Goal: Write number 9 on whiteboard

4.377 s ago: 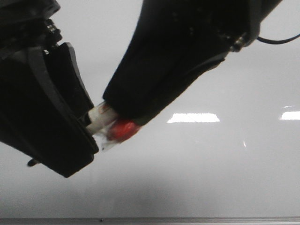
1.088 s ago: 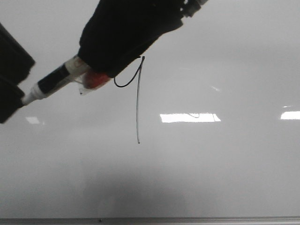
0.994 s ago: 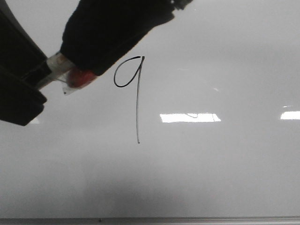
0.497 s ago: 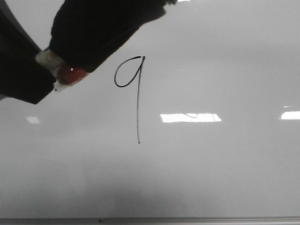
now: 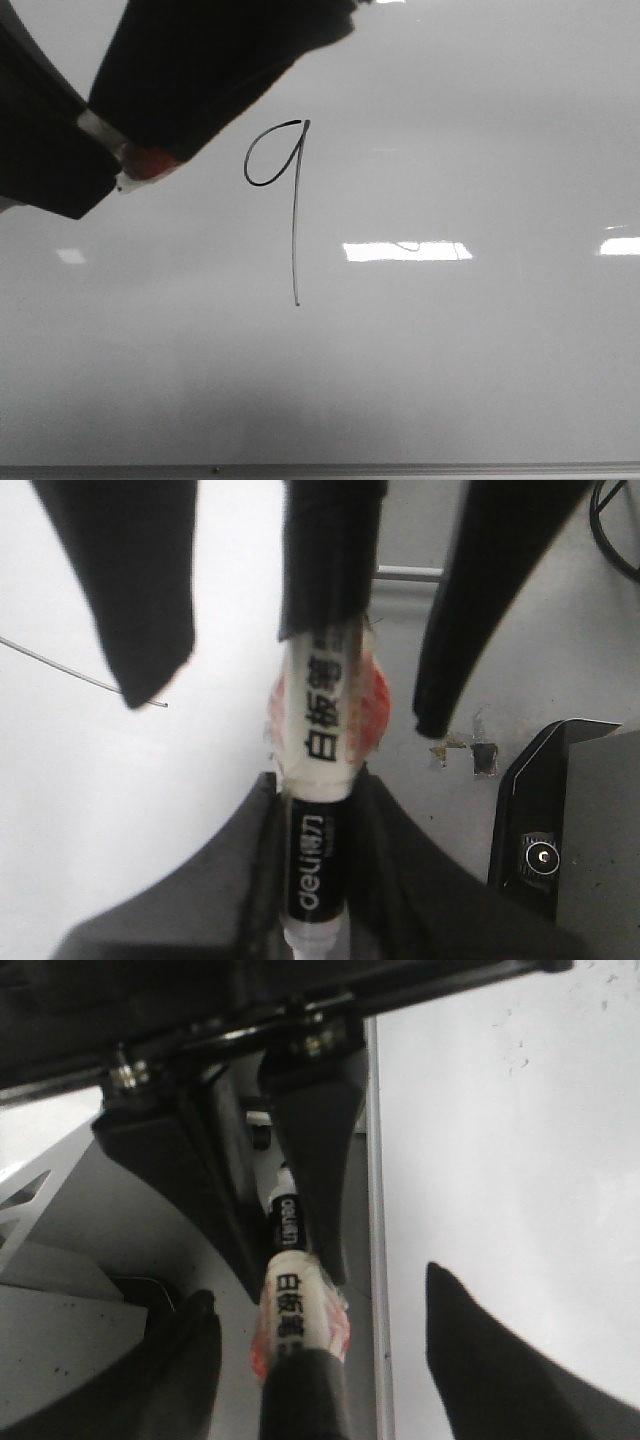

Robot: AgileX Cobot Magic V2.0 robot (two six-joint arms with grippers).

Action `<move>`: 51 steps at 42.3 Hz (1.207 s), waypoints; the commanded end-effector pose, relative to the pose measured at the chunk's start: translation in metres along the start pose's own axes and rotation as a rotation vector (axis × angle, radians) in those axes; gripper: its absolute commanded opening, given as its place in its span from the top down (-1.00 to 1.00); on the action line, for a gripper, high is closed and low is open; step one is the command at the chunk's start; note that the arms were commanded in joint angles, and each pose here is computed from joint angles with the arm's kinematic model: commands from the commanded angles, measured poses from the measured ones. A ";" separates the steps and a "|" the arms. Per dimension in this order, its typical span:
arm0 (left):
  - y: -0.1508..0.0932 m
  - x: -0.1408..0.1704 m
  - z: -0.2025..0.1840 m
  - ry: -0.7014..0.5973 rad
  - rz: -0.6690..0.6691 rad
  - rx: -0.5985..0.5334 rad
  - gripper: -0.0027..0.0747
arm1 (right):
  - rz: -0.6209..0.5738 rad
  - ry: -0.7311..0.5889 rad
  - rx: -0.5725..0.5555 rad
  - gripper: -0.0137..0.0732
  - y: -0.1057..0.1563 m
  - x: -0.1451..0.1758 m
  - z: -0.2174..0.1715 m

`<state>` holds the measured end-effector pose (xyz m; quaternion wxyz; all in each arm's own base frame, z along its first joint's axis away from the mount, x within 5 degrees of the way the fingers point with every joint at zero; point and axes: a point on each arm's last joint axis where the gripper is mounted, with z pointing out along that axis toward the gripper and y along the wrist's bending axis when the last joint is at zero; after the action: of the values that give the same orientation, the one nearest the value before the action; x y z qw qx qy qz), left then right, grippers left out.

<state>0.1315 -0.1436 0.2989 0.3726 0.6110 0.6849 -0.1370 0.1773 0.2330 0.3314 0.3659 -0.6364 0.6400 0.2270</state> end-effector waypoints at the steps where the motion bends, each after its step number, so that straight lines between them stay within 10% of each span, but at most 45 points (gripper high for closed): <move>1: 0.007 -0.011 -0.007 -0.069 -0.032 -0.054 0.96 | 0.025 -0.121 0.106 -0.50 -0.003 -0.018 -0.036; 32: 0.091 0.071 -0.059 -0.009 -0.832 -0.563 0.96 | 0.576 -0.359 0.771 -0.47 0.079 0.132 -0.139; 47: 0.106 0.109 -0.058 -0.045 -0.949 -0.788 0.96 | 0.544 -0.423 0.865 0.81 0.107 0.153 -0.141; 51: 0.118 0.122 -0.044 -0.059 -1.036 -0.807 0.96 | 0.544 -0.421 0.862 0.85 0.107 0.153 -0.140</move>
<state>0.2161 -0.0049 0.2703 0.4327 0.0611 0.8982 -0.0477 0.0574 0.0393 0.2714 0.6116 -0.2058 0.7481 0.1547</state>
